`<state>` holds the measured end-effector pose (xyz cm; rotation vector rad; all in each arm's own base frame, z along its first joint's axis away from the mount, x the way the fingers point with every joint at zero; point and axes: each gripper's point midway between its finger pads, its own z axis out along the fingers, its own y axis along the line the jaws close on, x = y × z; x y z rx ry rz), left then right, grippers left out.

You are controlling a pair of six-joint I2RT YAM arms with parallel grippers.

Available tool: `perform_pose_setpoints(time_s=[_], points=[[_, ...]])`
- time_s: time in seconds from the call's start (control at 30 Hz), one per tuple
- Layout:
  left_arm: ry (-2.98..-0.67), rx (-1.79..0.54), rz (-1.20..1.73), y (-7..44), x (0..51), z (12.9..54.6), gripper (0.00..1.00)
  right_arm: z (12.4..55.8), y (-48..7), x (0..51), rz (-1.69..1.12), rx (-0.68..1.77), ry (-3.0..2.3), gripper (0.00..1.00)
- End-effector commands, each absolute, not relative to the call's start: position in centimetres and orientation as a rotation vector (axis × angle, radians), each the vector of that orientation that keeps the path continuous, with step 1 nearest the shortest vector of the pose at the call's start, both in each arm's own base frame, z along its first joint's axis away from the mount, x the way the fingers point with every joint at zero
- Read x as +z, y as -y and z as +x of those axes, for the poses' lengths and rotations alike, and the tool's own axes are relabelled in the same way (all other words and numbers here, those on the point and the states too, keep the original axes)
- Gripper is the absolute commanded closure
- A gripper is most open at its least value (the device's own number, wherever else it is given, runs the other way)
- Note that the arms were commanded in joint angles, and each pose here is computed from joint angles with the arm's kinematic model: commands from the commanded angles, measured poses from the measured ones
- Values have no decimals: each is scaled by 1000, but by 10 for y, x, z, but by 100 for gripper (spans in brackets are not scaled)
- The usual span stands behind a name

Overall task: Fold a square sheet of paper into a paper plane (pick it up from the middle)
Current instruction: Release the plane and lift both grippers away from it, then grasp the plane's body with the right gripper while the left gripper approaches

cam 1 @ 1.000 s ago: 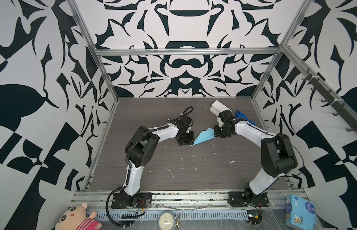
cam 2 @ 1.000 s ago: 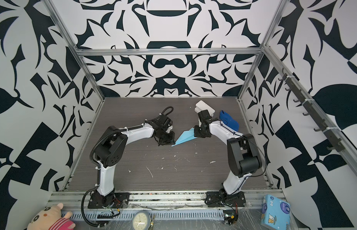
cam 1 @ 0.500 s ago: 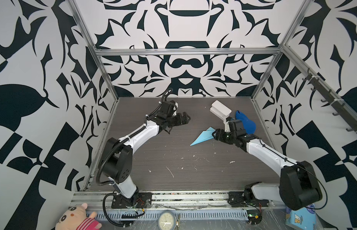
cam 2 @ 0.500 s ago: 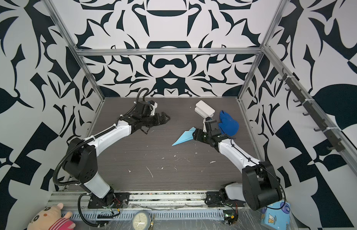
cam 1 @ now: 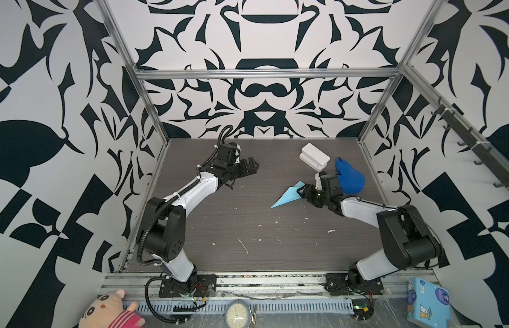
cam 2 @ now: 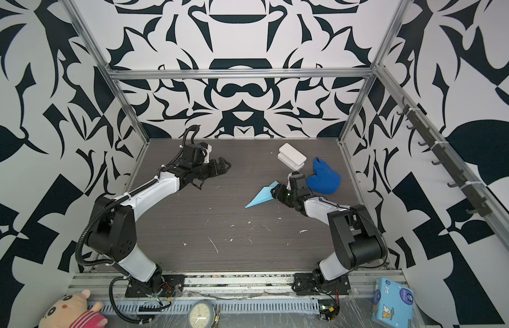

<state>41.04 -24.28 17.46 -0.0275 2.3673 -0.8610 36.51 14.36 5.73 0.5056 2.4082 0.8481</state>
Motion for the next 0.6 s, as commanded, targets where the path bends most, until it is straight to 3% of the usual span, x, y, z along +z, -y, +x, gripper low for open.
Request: perform_pose_setpoints(time_s=[0.0,0.2,0.57], points=[[-2349,-945,19,254,179,411,0,385,-155,79,463,991,-2271,44],[-2334,-1027,20,260,181,413,1,398,-163,80,461,1117,-2177,56],[-2327,-1157,-40,255,192,412,1,411,-172,97,454,1294,-2023,94]])
